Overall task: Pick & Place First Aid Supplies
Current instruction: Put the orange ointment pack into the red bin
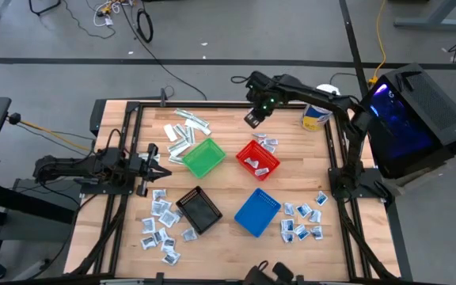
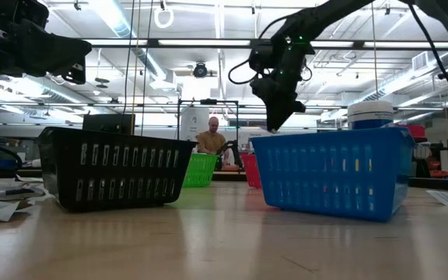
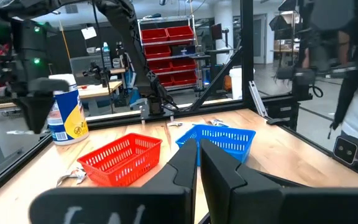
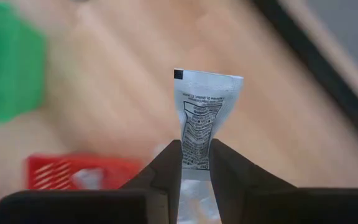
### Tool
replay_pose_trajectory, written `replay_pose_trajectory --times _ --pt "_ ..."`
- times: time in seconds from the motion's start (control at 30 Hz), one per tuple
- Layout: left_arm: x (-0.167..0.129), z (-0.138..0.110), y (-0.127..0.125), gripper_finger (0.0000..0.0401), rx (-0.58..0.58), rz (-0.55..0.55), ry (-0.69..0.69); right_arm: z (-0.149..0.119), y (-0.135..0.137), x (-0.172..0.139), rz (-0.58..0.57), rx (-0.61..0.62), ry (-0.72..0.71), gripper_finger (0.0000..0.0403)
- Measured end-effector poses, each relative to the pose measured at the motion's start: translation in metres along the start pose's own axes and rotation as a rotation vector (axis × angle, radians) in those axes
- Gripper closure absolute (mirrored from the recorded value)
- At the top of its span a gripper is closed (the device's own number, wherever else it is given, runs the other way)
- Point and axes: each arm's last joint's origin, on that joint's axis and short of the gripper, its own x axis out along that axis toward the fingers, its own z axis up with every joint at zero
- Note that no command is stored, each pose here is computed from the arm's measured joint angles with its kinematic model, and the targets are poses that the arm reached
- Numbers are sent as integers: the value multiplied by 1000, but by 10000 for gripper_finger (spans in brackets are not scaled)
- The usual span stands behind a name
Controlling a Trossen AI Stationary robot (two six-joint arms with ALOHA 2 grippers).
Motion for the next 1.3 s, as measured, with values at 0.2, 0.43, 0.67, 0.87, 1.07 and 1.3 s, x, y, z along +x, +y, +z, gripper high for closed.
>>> replay_pose_trajectory --times 0.2,0.43,0.67,0.87,1.07,1.3 --pt "0 0 0 376 0 0 0 -9 27 6 102 -56 58 323" --pt "0 0 0 376 0 -1 0 -27 46 20 126 -114 155 323" --pt "0 0 0 376 0 0 0 -48 57 37 154 -214 259 323" --pt "0 0 0 376 0 -1 0 -60 66 46 162 -286 294 323" --pt "0 0 0 376 0 0 0 -66 78 54 171 -324 279 323" --pt "0 0 0 376 0 0 -1 -73 87 57 66 -373 278 322"
